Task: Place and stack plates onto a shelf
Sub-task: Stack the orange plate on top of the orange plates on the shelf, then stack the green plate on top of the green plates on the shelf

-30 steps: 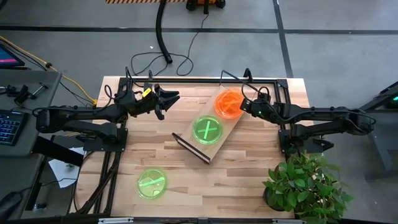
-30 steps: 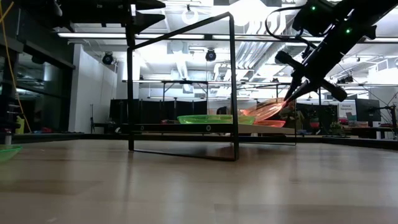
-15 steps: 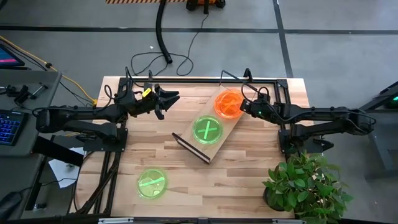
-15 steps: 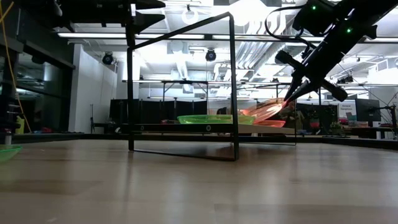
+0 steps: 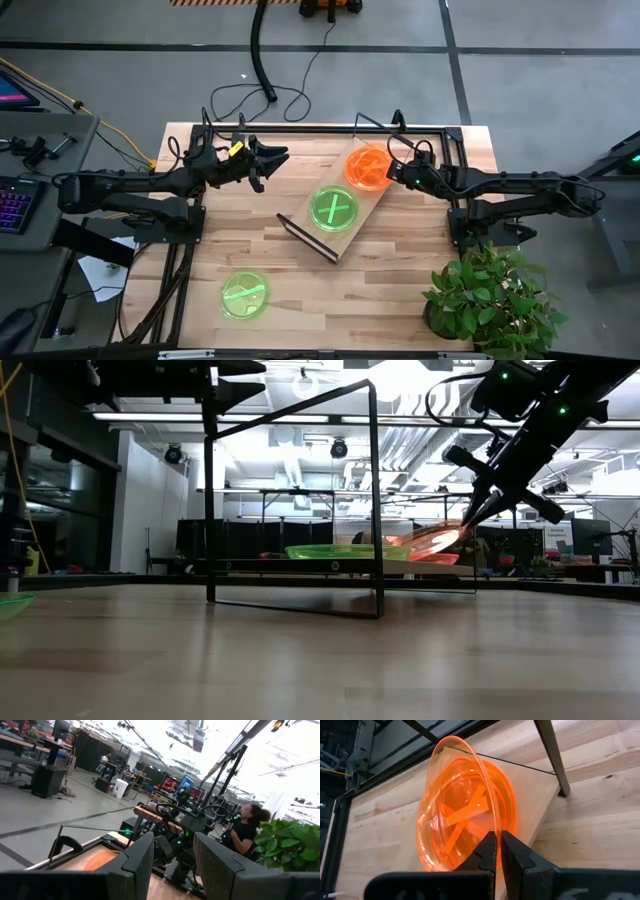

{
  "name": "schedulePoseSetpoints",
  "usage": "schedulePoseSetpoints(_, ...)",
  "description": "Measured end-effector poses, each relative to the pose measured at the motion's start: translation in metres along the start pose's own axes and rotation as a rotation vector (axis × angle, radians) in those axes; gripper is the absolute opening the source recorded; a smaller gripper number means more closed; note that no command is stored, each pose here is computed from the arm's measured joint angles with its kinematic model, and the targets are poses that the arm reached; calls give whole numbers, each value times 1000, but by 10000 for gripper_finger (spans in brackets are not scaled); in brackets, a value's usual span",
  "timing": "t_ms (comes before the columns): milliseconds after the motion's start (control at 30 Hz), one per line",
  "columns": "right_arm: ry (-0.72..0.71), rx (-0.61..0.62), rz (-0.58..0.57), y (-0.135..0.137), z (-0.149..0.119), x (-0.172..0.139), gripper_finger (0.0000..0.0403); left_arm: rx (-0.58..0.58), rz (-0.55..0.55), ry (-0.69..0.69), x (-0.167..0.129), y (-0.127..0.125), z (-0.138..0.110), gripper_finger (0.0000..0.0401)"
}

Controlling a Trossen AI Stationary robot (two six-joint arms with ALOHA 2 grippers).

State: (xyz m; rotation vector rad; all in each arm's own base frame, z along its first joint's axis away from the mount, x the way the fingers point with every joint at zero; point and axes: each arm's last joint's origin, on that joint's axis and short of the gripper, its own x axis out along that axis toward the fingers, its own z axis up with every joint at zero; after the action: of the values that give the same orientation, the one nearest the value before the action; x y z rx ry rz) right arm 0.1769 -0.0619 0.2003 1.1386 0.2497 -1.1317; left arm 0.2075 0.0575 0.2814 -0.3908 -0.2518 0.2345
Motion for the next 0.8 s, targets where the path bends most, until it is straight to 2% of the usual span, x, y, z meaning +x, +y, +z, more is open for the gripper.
schedulePoseSetpoints(167,-18,0,-4,0,1,0,4,6,0,0,0,0,0,131)
schedulePoseSetpoints(267,-48,3,-11,0,1,0,25,6,0,0,0,0,0,131)
schedulePoseSetpoints(600,5,-48,5,1,1,-1,175,3,0,1,0,0,0,131)
schedulePoseSetpoints(800,-2,-100,41,7,6,-9,216,3,0,-1,0,0,0,131)
